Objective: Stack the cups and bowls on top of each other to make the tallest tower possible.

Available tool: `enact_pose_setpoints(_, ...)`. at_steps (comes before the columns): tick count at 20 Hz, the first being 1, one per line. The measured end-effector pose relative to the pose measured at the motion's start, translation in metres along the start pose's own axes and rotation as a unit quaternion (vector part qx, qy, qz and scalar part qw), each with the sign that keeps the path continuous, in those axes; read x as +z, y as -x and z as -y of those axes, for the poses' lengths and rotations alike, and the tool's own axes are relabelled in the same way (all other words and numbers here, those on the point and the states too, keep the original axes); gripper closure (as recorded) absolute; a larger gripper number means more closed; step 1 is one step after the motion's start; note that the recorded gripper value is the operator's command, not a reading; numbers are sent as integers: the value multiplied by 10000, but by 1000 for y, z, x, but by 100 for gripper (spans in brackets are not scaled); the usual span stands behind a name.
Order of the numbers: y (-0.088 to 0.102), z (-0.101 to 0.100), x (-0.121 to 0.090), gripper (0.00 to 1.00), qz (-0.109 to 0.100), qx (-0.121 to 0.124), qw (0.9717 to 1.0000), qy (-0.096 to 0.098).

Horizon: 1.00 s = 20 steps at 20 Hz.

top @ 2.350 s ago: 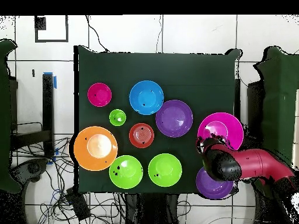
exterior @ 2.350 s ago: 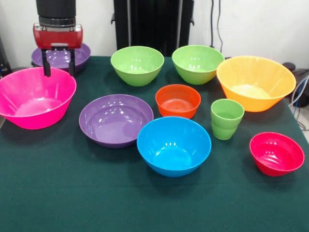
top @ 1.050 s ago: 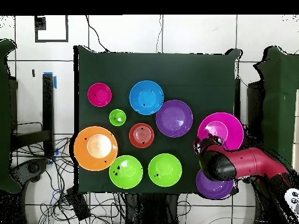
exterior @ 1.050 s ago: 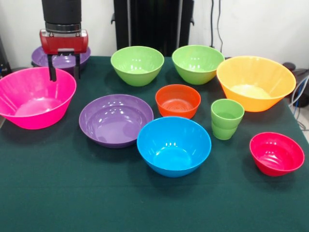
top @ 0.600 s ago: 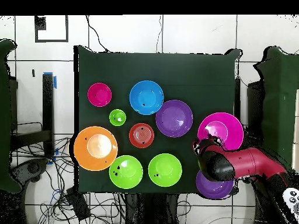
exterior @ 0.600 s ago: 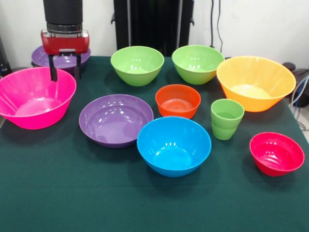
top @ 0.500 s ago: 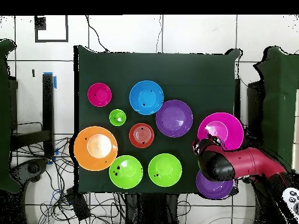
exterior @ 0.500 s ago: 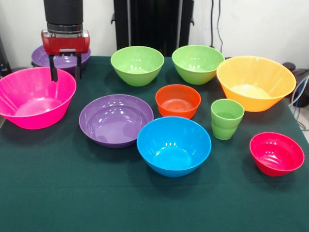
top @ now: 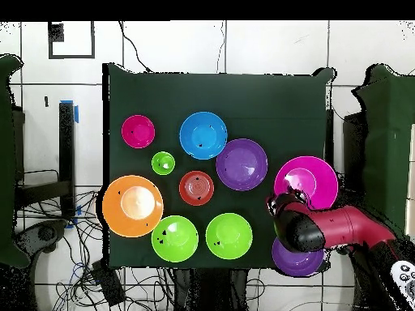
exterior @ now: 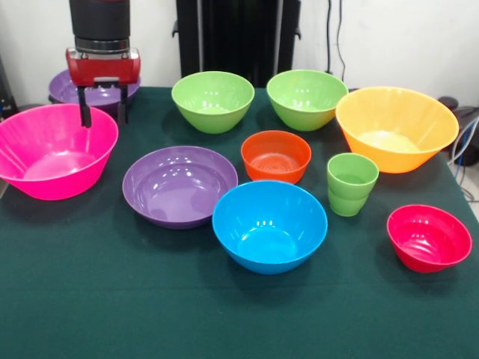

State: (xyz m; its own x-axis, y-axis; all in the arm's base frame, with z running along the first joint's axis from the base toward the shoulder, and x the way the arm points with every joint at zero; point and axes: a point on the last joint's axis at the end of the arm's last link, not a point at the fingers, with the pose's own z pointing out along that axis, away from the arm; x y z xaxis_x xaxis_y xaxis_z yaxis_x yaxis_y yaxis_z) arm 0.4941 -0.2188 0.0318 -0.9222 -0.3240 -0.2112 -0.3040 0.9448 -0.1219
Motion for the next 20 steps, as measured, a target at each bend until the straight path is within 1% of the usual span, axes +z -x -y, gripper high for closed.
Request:
enact_pose_setpoints(7, -8, -3, 7, 0, 41, 75, 9999, 61)
enact_pose_setpoints(15, -19, -10, 17, 0, 13, 160, 9997, 168)
enact_pose_setpoints(20, -22, -12, 20, 0, -9, 179, 9996, 204)
